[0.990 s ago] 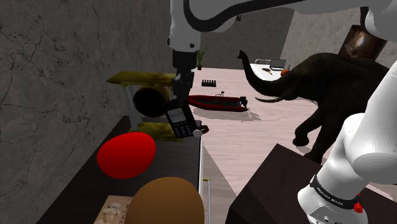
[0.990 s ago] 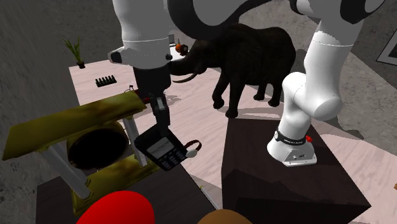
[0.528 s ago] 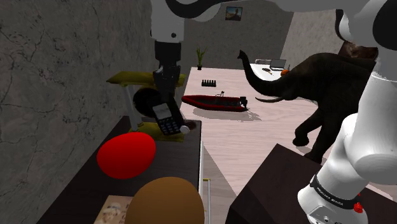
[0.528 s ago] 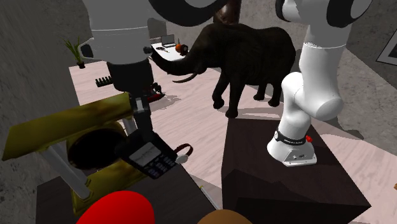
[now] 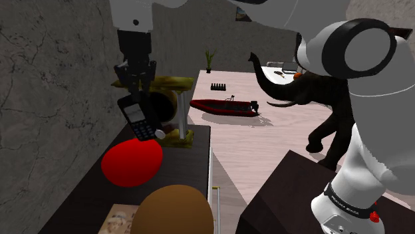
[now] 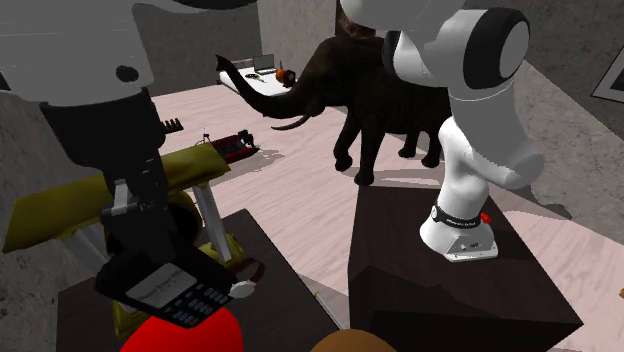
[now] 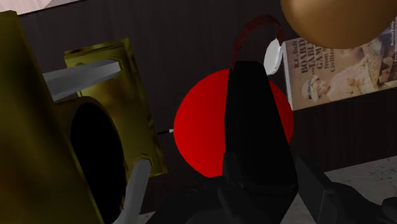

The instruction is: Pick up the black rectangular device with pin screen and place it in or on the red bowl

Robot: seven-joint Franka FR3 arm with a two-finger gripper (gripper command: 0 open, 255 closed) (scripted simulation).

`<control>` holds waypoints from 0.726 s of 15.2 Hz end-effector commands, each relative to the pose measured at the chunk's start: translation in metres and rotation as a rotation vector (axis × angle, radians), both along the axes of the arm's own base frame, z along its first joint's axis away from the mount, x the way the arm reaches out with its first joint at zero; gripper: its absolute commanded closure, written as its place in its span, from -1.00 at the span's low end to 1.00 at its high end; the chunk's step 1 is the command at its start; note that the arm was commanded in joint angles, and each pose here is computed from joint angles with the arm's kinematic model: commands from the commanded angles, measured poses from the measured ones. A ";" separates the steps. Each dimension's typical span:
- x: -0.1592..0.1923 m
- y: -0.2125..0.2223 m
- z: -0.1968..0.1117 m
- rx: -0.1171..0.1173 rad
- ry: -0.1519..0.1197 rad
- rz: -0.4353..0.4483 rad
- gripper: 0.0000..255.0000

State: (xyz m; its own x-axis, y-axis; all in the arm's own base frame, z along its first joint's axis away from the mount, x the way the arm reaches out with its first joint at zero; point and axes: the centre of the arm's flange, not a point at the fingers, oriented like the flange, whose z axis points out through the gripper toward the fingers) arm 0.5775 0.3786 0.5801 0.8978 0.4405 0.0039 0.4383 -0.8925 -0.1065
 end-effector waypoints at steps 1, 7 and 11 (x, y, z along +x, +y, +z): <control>0.009 0.021 0.006 0.000 0.000 -0.005 1.00; 0.009 0.021 -0.025 0.000 0.000 -0.005 1.00; 0.009 0.021 -0.047 0.000 0.000 -0.005 1.00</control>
